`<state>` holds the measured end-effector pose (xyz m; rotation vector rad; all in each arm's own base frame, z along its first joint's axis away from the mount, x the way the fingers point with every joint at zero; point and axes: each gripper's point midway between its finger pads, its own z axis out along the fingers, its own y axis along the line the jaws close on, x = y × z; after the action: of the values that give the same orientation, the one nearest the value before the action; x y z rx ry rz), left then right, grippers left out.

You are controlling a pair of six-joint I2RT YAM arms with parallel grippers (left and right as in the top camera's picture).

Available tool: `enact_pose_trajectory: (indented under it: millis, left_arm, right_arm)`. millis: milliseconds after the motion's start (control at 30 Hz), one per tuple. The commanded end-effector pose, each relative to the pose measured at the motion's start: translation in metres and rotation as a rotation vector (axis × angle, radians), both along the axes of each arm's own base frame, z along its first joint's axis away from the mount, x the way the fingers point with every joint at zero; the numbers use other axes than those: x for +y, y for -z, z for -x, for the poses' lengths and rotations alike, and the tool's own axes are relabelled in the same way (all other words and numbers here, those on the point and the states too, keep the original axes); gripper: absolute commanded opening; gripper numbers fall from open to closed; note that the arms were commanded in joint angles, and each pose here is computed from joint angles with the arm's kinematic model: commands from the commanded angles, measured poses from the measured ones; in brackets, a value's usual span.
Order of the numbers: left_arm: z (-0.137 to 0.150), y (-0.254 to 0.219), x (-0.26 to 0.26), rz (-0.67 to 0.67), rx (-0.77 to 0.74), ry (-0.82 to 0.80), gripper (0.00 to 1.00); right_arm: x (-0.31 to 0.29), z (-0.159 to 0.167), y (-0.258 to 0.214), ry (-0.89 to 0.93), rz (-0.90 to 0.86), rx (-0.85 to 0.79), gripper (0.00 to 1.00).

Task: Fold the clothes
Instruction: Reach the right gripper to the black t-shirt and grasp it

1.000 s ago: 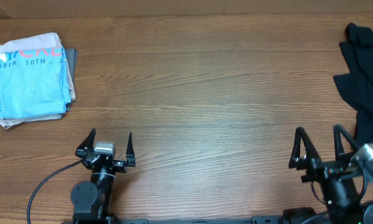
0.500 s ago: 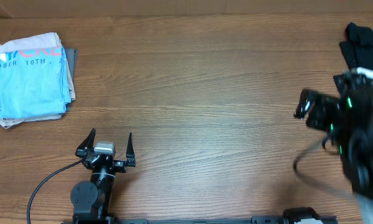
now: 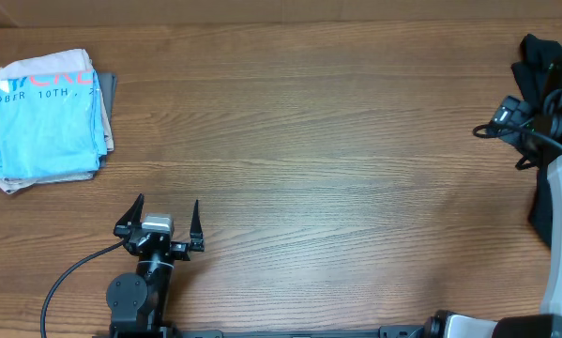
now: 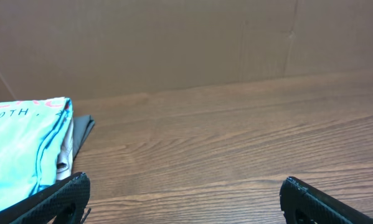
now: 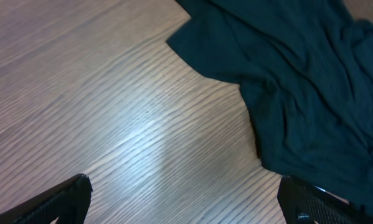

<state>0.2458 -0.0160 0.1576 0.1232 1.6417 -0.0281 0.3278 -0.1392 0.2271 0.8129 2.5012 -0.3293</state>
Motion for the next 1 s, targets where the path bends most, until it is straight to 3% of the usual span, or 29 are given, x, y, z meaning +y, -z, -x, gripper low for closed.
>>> enact_pose_trajectory:
  millis: [0,67,200,767,967]
  left_arm:
    - [0.0,0.0,0.0,-0.027,-0.008,-0.001,1.0]
    - [0.0,0.0,0.0,-0.027,-0.008,-0.001,1.0]
    - [0.0,0.0,0.0,-0.027,-0.008,-0.001,1.0]
    - [0.0,0.0,0.0,-0.027,-0.008,-0.001,1.0]
    - [0.0,0.0,0.0,-0.027,-0.008,-0.001,1.0]
  right_arm:
    - [-0.02,0.0,0.0,0.05,-0.005,-0.006,0.94]
    - [-0.035,0.004,0.01,0.092,-0.015,0.022,0.83]
    - [-0.056,0.01,0.029,0.152,-0.059,0.055,0.75]
    - [-0.123,0.031,0.114,0.328,-0.165,0.208,0.74]
    - [-0.132,0.037,0.124,0.356,-0.178,0.222,0.74]
